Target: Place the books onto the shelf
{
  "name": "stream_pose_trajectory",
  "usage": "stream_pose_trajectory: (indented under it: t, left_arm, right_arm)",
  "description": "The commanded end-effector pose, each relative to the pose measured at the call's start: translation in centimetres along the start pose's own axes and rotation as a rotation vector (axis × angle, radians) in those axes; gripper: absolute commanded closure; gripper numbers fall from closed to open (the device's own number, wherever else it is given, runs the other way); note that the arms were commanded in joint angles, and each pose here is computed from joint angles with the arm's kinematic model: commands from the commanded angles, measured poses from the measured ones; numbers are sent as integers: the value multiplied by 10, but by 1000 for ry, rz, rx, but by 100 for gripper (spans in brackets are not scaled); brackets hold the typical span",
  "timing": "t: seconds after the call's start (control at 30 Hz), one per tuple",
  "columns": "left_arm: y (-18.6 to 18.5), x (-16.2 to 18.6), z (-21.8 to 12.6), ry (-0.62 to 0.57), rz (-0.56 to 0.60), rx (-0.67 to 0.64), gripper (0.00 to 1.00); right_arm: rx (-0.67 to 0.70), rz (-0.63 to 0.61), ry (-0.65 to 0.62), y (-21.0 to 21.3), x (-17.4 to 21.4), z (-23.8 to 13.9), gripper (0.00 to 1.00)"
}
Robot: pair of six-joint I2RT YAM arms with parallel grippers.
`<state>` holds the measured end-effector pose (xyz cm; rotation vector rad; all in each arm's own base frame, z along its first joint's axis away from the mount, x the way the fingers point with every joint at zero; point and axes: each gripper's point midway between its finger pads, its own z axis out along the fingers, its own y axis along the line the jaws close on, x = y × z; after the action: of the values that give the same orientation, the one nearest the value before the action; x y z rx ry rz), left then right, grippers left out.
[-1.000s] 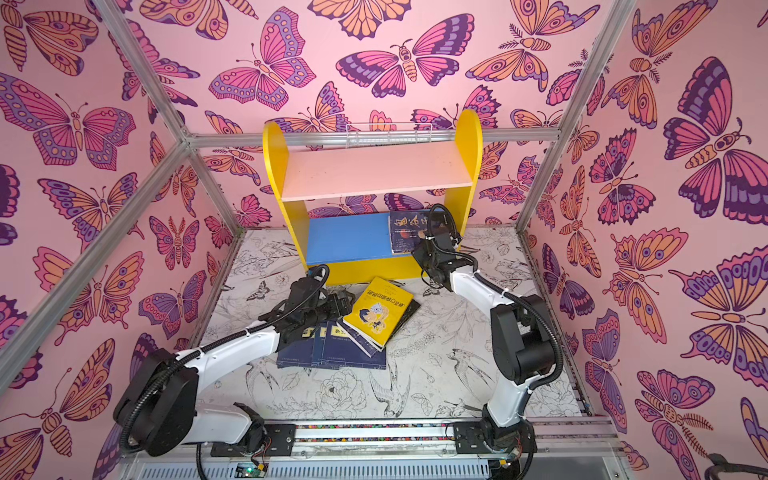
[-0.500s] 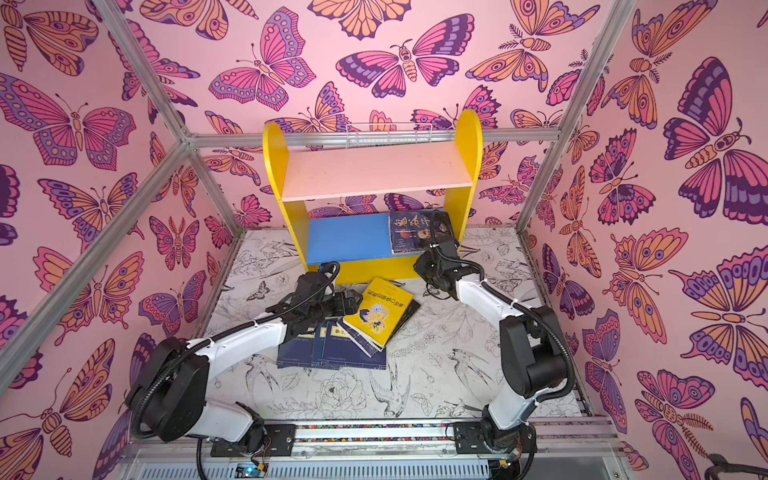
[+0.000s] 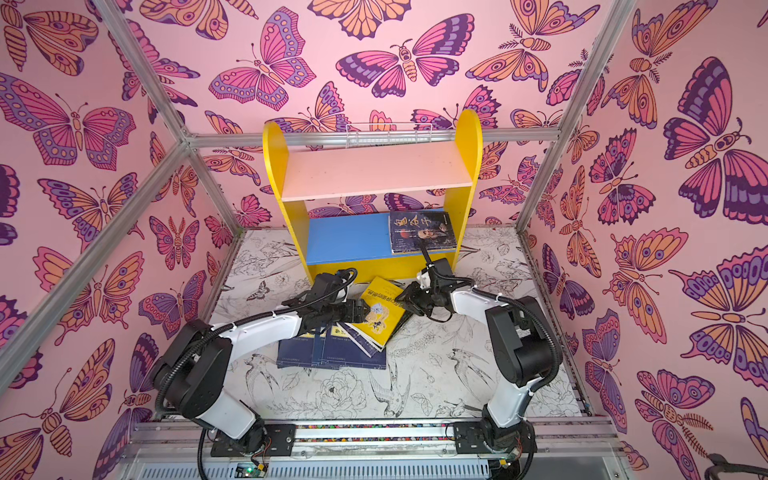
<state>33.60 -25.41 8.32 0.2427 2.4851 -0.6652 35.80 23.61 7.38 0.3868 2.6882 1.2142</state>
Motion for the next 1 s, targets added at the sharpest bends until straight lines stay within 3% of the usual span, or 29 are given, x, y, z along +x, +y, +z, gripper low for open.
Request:
stream_pose_trajectory:
  t: [0.0,0.07,0.23,0.4,0.7,0.97]
  left_arm:
    - [0,13,5,58,26,6,29]
    - [2,18,7,75,28,2,40]
    - [6,22,9,89,24,-16,79]
    - [6,15,1,63,24,-36,98]
    - [12,4,-13,5,10,-86,100]
    - [27,23,-3,74,15,-136,100]
  right_arm:
    - [35,34,84,-14,11,6,60]
    - [32,54,74,-18,10,4,60]
    - [27,58,39,-23,7,-6,60]
    - [67,49,59,-36,13,-14,59]
    - [89,78,115,-57,27,-8,57]
    - [67,58,136,-57,27,8,56]
